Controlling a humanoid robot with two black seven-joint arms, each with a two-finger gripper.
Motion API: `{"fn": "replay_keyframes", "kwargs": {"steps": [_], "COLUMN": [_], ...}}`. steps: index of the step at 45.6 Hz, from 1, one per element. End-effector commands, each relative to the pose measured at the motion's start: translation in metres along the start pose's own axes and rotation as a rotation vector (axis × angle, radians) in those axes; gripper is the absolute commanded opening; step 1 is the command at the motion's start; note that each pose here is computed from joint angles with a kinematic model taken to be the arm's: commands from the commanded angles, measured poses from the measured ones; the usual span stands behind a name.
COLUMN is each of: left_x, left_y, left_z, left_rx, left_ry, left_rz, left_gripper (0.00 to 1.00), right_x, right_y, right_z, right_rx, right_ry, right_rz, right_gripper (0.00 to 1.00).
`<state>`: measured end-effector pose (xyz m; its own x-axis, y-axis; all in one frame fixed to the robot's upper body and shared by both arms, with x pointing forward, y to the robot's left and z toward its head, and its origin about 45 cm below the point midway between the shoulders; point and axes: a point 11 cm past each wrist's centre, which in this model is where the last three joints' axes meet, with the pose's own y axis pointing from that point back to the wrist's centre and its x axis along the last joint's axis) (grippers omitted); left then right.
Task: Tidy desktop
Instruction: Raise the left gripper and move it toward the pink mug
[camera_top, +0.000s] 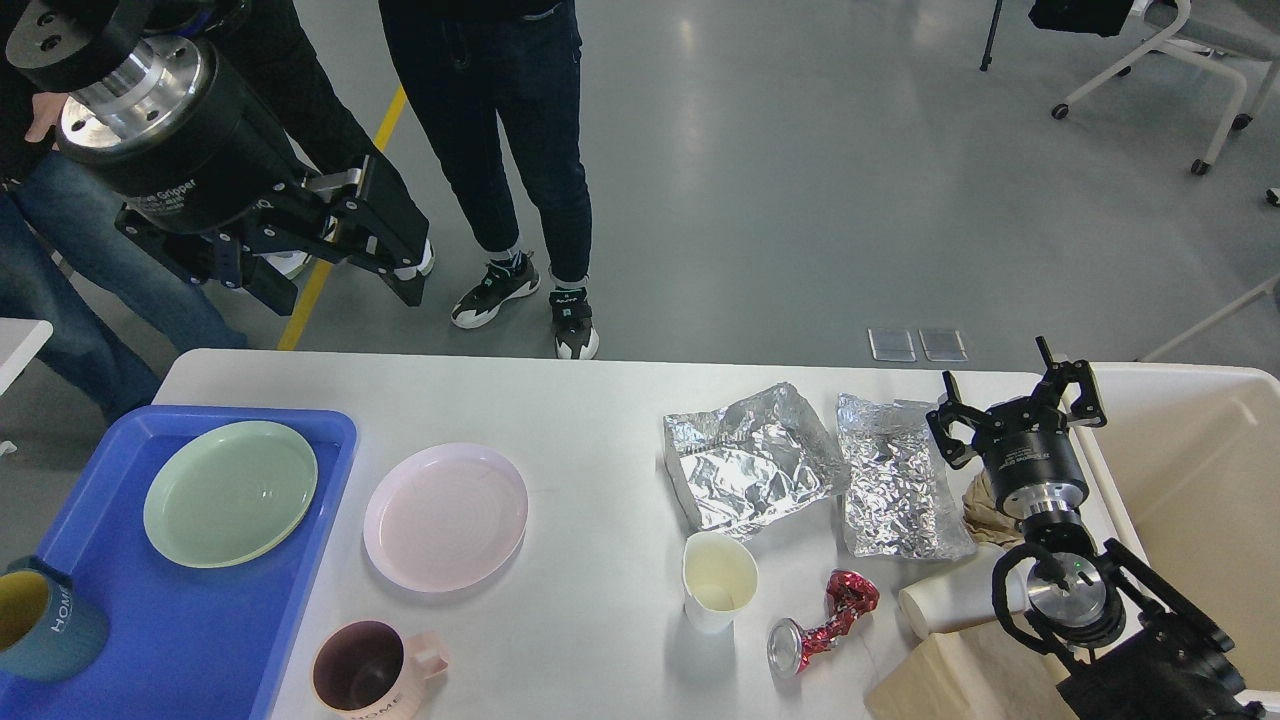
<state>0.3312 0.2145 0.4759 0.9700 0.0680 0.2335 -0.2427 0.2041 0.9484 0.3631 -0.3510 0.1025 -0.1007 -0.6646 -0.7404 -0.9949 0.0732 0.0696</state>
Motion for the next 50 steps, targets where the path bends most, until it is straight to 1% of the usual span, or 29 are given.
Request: {"fn": "replay_keyframes", "kwargs": {"steps": [1, 9, 13, 20, 32, 36, 40, 50], "left_x": [-0.018, -0.030, -0.031, -0.032, -0.027, -0.029, -0.026, -0.033], "left_y": [-0.005, 0.002, 0.003, -0.007, -0.007, -0.025, -0.042, -0.091], "left_z": [0.008, 0.011, 0.010, 0.003, -0.009, -0.015, -0.025, -0.057], "left_rx": [0.016, 0.007, 0.008, 0.018, 0.000, 0.007, 0.012, 0.029], "left_ry": [0.011, 0.021, 0.026, 0.045, 0.074, 0.079, 0.081, 0.113], "left_rz": [-0.044, -0.062, -0.065, -0.096, -0.070, -0.104, -0.080, -0.102], "left_gripper": [0.94, 0.94, 0.95, 0.96, 0.96, 0.94, 0.94, 0.94], "right_x": [0.000, 0.000, 0.000, 0.000, 0.000, 0.000, 0.000, 0.000], "right_y": [0.000, 0.000, 0.000, 0.000, 0.000, 0.000, 0.000, 0.000], "right_z": [0.000, 0.000, 0.000, 0.000, 0.000, -0.001, 0.000, 0.000], "right_rx": [0.001, 0.001, 0.001, -0.001, 0.001, 0.001, 0.000, 0.001], "right_ry": [0.000, 0.000, 0.000, 0.000, 0.000, 0.001, 0.000, -0.001], "right_rz": [0.000, 0.000, 0.000, 0.000, -0.001, -0.001, 0.000, -0.001], "right_gripper": [1.00, 1.00, 1.00, 1.00, 1.00, 1.00, 1.00, 1.00]}}
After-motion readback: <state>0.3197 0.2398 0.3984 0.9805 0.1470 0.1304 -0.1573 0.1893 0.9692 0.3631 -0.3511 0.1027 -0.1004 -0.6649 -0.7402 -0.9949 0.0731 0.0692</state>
